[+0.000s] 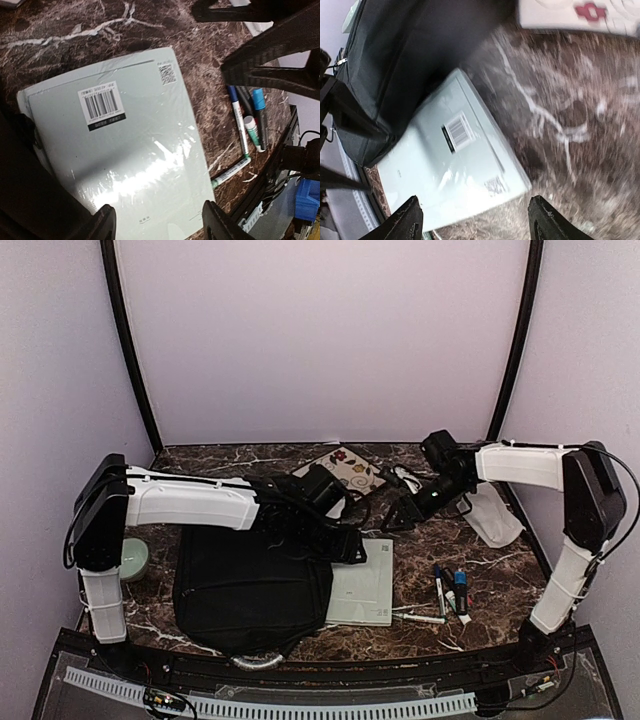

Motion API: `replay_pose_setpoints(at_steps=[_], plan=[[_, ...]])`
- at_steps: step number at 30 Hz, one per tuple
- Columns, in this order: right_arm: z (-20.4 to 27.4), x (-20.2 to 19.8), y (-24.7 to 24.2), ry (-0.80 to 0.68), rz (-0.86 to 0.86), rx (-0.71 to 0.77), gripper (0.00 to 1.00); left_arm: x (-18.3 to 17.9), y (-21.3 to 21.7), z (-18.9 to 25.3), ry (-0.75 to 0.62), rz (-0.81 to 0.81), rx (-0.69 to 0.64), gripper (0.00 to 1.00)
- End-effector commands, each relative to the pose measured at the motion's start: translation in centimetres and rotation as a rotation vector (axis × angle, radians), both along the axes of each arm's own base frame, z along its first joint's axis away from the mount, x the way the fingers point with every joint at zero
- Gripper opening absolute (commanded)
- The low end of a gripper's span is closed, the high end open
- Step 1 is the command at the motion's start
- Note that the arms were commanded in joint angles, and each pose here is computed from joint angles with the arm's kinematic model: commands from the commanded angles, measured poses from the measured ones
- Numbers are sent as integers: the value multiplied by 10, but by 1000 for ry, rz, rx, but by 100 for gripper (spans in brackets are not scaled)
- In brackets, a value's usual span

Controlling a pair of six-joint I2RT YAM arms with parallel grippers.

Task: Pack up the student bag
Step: Grab the book from the center of the board.

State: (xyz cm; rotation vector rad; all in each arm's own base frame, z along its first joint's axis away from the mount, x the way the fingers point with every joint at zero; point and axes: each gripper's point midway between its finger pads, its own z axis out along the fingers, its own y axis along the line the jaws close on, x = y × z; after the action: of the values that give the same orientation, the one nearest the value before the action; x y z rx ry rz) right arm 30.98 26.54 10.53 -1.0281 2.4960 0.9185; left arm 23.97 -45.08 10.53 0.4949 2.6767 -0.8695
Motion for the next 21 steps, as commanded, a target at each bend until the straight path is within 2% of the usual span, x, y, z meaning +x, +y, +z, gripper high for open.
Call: replay_pose_setpoints(at_steps=[1, 8, 21], plan=[[-21, -38, -12, 196, -36, 56, 73, -11, 15, -11, 21, -38, 82, 62], [-26, -87, -11, 383, -11, 180, 74, -22, 42, -44, 108, 5, 226, 60], [-76, -102, -8, 606, -88, 186, 76, -48, 59, -80, 207, 28, 304, 59]])
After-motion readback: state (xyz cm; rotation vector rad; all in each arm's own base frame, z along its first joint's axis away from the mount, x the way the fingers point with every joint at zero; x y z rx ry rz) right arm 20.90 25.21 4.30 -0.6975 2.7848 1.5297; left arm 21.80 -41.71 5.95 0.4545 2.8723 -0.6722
